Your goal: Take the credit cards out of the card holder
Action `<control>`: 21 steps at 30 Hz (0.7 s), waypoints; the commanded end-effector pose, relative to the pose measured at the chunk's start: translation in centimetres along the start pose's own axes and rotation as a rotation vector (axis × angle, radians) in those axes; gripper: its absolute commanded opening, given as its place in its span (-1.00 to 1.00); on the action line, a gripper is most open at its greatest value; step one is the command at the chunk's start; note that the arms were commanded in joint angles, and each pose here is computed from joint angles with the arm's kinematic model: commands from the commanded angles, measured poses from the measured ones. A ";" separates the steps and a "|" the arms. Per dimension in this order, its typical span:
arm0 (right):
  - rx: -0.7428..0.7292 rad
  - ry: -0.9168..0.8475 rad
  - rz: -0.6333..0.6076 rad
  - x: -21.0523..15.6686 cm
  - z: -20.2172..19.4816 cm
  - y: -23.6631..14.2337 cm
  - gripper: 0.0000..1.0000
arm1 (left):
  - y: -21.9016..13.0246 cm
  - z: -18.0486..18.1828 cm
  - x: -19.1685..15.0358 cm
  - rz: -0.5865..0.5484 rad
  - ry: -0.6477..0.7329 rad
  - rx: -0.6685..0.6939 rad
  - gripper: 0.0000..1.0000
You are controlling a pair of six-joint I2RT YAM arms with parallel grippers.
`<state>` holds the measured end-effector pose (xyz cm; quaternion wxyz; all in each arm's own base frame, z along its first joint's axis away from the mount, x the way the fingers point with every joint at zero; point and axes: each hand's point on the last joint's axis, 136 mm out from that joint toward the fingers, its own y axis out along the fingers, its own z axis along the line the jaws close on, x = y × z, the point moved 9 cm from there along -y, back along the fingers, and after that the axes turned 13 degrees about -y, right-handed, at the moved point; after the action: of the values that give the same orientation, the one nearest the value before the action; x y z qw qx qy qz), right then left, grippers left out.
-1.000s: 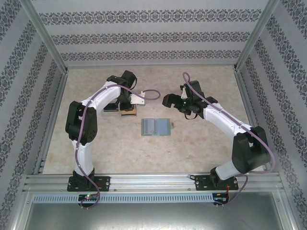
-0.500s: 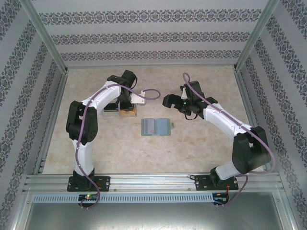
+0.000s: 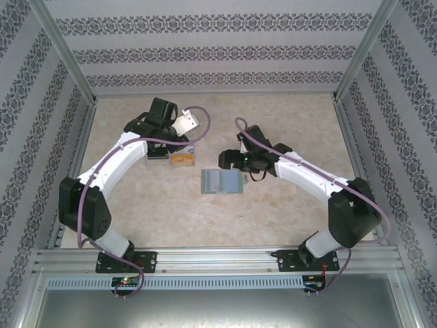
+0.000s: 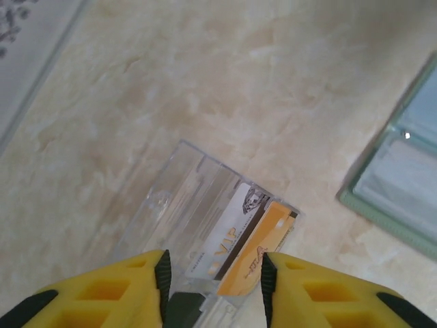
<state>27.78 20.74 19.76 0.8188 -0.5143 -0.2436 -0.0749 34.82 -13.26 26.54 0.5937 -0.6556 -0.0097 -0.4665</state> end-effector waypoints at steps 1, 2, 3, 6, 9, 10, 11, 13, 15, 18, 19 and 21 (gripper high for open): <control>-0.094 -0.043 0.064 -1.2 0.9 1.6 0.71 | -0.9 1.0 -0.3 -0.069 -0.292 0.120 -0.10; -0.110 -0.059 0.083 -1.7 1.4 2.2 0.70 | -1.3 1.0 -0.6 -0.077 -0.342 0.150 -0.09; -0.123 -0.075 0.100 -2.0 1.9 2.7 0.68 | -1.8 1.1 -1.0 -0.085 -0.384 0.177 -0.09; -0.160 -0.114 0.143 -3.0 3.0 4.1 0.63 | -3.0 1.1 -2.3 -0.123 -0.490 0.237 0.02; -0.212 -0.130 0.171 -3.6 3.5 5.2 0.57 | -4.4 1.3 -3.5 -0.145 -0.603 0.298 0.13; -0.230 -0.130 0.181 -3.7 3.4 5.6 0.55 | -4.8 1.4 -3.9 -0.148 -0.639 0.314 0.20; -0.237 -0.127 0.186 -3.8 3.4 5.9 0.53 | -5.1 1.5 -4.2 -0.145 -0.678 0.326 0.27; -0.253 -0.118 0.197 -3.9 3.2 6.5 0.49 | -5.6 1.8 -4.9 -0.135 -0.735 0.350 0.42; -0.270 -0.113 0.207 -3.9 3.0 7.1 0.47 | -5.8 2.2 -5.5 -0.121 -0.805 0.393 0.64; -0.302 -0.110 0.226 -4.0 2.8 7.8 0.45 | -5.4 2.7 -6.2 -0.086 -0.893 0.381 0.99; -0.312 -0.107 0.241 -4.0 2.6 8.1 0.44 | -5.0 2.7 -6.4 -0.069 -0.910 0.351 0.99; -0.325 -0.098 0.260 -4.0 2.4 8.5 0.40 | -4.5 2.9 -6.5 -0.046 -0.943 0.310 0.99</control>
<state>26.18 26.61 12.18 0.7330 -0.6445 -0.2166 0.0220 30.43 -6.49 27.53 0.6175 -0.6743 -0.3580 -0.1894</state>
